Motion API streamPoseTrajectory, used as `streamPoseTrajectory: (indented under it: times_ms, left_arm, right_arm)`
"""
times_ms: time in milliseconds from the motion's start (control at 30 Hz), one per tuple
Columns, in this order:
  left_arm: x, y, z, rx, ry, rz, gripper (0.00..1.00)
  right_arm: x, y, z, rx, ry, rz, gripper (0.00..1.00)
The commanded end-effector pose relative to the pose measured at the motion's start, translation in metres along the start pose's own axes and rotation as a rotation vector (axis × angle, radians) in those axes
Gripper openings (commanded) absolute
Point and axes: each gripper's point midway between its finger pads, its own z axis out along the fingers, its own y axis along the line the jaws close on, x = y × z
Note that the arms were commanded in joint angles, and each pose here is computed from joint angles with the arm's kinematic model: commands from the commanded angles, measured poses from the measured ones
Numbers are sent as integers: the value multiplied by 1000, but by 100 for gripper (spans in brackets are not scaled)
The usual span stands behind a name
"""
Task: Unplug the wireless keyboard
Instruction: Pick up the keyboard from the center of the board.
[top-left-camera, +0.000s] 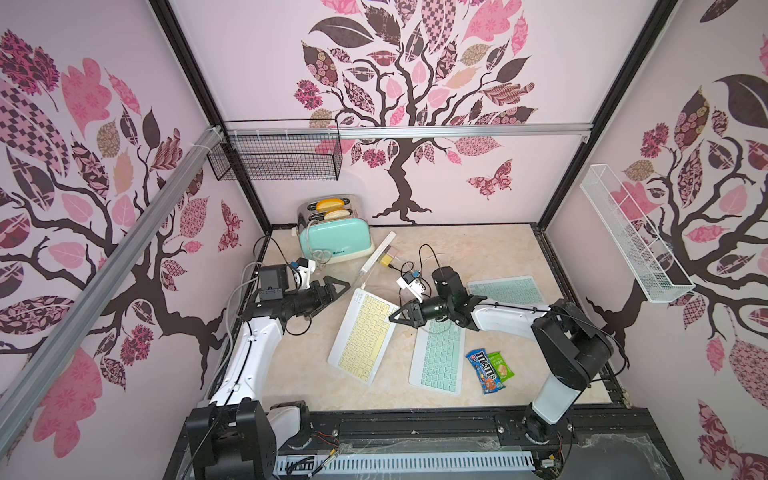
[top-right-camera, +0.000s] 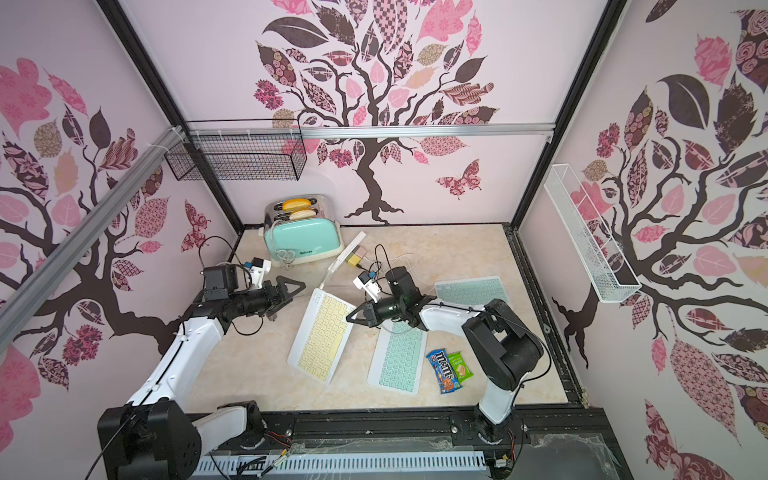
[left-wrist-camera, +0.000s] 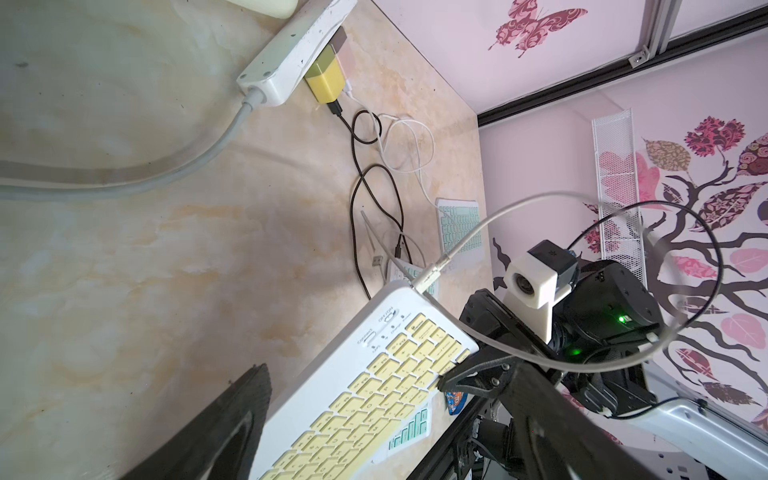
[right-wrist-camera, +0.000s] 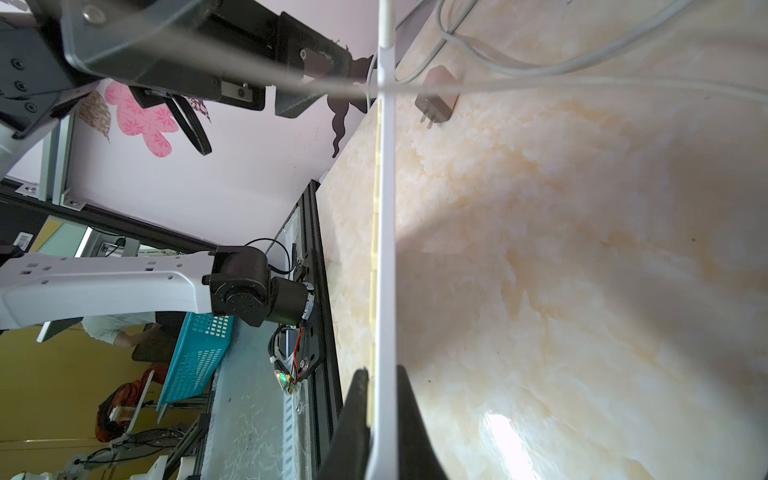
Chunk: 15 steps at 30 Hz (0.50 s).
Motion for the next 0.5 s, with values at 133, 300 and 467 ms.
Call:
streamPoseTrajectory:
  times_ms: [133, 300, 467]
  left_arm:
    - [-1, 0, 2, 10, 4, 27, 92]
    - [-5, 13, 5, -40, -19, 13, 92]
    - [-1, 4, 15, 55, 61, 22, 85]
  right_arm:
    - [-24, 12, -1, -15, -12, -53, 0]
    - [-22, 23, -9, -37, -26, -84, 0]
    - [-27, 33, -18, -129, -34, -98, 0]
